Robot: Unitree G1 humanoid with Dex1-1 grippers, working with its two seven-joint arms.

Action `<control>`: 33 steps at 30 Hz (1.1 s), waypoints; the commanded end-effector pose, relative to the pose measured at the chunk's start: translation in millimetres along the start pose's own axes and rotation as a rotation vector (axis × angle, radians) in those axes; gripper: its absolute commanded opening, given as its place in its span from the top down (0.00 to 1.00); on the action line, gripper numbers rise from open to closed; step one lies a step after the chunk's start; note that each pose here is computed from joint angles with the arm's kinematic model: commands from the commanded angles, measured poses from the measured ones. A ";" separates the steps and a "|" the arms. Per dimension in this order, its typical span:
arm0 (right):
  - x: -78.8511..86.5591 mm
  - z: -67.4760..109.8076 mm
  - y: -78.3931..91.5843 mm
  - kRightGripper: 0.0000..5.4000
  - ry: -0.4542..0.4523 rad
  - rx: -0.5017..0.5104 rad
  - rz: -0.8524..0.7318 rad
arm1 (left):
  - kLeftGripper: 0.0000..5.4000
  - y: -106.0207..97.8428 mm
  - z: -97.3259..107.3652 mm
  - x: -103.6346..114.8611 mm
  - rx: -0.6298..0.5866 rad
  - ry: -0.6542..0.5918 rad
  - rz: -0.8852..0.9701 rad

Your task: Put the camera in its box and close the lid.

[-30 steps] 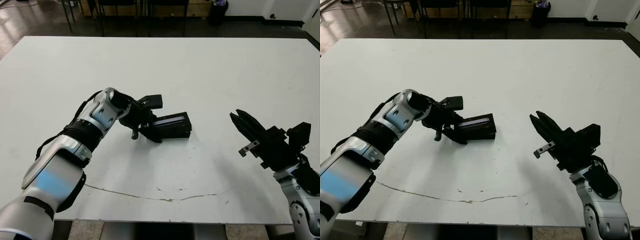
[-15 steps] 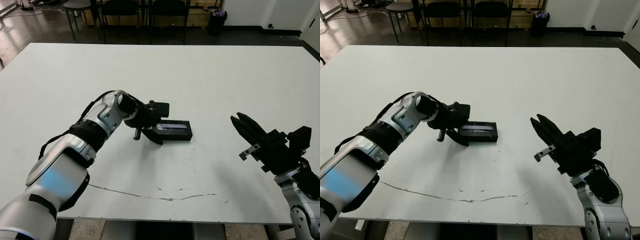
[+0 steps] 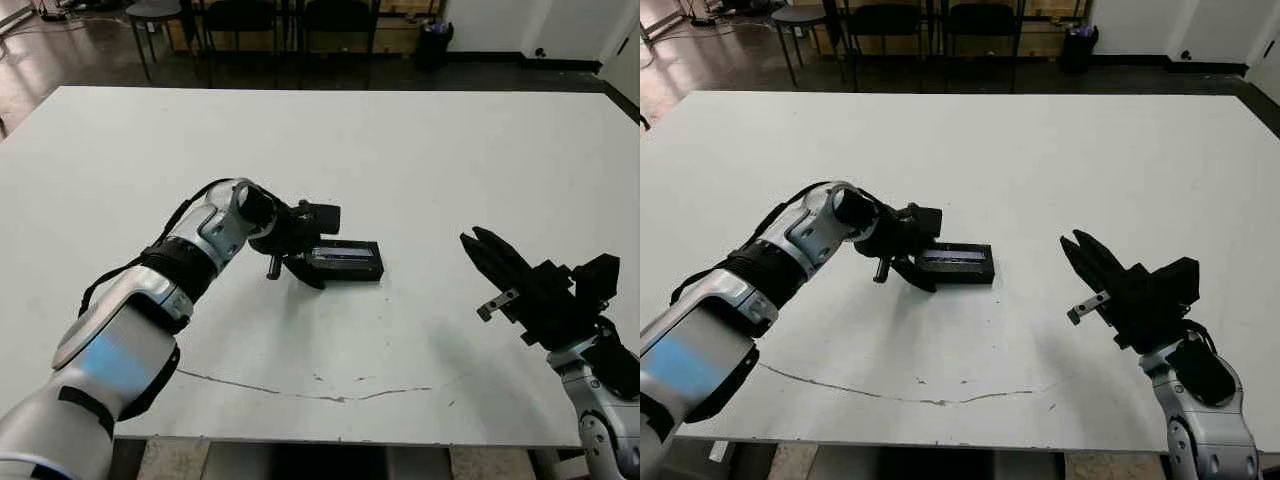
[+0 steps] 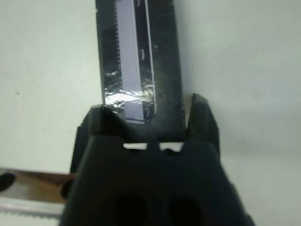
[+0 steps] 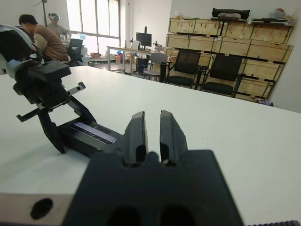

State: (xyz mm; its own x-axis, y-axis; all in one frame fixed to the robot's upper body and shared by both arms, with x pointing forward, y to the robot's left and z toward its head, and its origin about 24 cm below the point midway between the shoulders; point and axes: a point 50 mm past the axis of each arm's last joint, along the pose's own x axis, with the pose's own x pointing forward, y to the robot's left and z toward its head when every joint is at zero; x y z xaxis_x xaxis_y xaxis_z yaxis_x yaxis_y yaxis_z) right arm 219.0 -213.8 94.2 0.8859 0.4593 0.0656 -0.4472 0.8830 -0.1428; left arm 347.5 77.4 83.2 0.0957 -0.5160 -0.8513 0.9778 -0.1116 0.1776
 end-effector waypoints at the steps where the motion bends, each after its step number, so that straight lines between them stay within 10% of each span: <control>1: 0.3 -2.8 0.0 1.00 0.006 0.007 0.002 | 0.63 -40.5 -25.2 40.5 0.008 0.100 -0.228; 17: 5.9 -4.4 0.4 1.00 -0.010 0.002 0.010 | 0.00 -46.2 -68.5 15.3 -0.021 0.161 -0.306; 33: 12.3 -6.6 2.2 1.00 -0.022 0.015 0.029 | 0.00 -36.5 -129.0 -71.4 -0.023 0.340 0.092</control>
State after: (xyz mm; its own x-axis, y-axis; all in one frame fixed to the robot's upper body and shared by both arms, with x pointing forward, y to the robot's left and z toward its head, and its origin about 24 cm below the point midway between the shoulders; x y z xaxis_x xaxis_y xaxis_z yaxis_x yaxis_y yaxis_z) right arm 228.9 -206.8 90.9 0.8695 0.4852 0.0924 -0.4718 0.8713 -0.1352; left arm 346.6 203.9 106.1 0.2857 -0.3340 -0.8982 0.9392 -0.0888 0.3317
